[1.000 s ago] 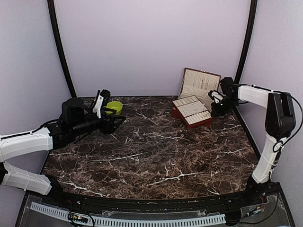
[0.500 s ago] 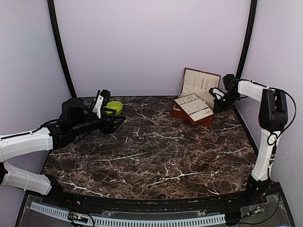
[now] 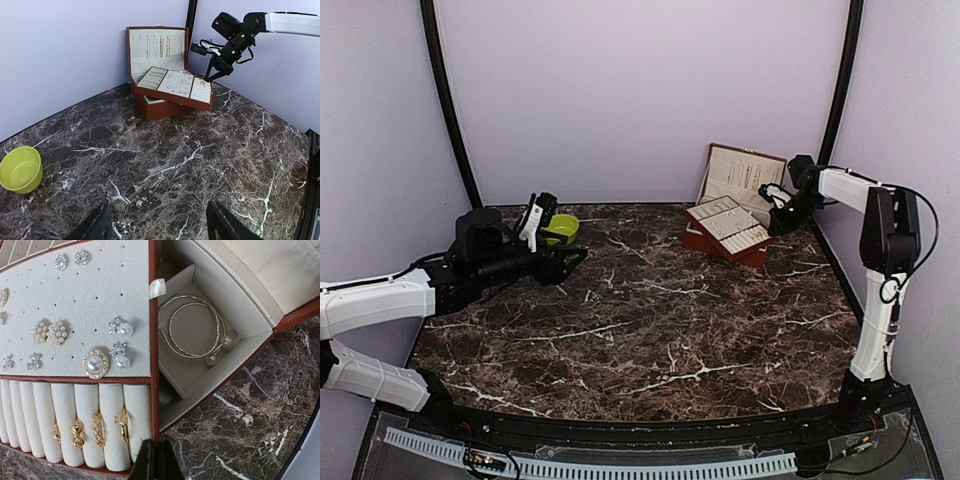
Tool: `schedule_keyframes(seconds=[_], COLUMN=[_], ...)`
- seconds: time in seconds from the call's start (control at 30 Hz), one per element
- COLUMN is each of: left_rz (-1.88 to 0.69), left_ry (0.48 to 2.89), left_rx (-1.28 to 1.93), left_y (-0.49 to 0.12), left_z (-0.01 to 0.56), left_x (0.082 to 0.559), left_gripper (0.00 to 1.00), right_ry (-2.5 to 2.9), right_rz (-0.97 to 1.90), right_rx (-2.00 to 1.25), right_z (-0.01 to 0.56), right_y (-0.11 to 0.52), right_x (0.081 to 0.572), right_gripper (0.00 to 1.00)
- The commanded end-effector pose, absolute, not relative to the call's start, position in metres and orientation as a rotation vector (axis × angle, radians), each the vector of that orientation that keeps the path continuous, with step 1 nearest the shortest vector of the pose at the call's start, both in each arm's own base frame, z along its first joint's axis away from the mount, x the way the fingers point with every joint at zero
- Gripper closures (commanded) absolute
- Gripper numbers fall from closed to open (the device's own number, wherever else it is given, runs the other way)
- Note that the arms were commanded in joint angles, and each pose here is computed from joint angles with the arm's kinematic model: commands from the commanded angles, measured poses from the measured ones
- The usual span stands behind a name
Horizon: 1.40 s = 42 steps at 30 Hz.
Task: Organize the mixed jewelry
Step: Place the compartment layer in the jewelry box.
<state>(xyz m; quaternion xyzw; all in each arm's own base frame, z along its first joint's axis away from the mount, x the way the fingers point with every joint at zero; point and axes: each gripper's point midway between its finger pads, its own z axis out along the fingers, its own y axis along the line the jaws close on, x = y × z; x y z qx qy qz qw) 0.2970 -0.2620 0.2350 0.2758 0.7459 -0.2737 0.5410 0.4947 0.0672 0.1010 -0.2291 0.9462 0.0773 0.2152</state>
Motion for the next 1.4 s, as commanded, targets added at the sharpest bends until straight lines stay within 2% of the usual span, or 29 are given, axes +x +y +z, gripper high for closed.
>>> schedule_keyframes(seconds=[0.0, 0.9, 1.17, 1.37], left_rz=[-0.658, -0.658, -0.664, -0.676], left_ry=[1.757, 1.761, 1.754, 1.745], left_rx=[0.651, 0.651, 0.649, 0.644], left_y=[-0.263, -0.263, -0.263, -0.262], left_z=[0.241, 0.239, 0.242, 0.246], left_x=[0.298, 0.299, 0.298, 0.296], left_gripper=[0.33, 0.33, 0.34, 0.33], right_ry=[2.566, 2.462, 2.387, 2.334], right_rz=[0.128, 0.080, 0.128, 0.197], right_rx=[-0.597, -0.459, -0.274, 0.043], right_z=[0.107, 0.136, 0.173, 0.204], right_y=[0.055, 0.039, 0.033, 0.026], right_x=[0.520, 0.530, 0.528, 0.512], right_gripper=[1.00, 0.62, 0.57, 0.55])
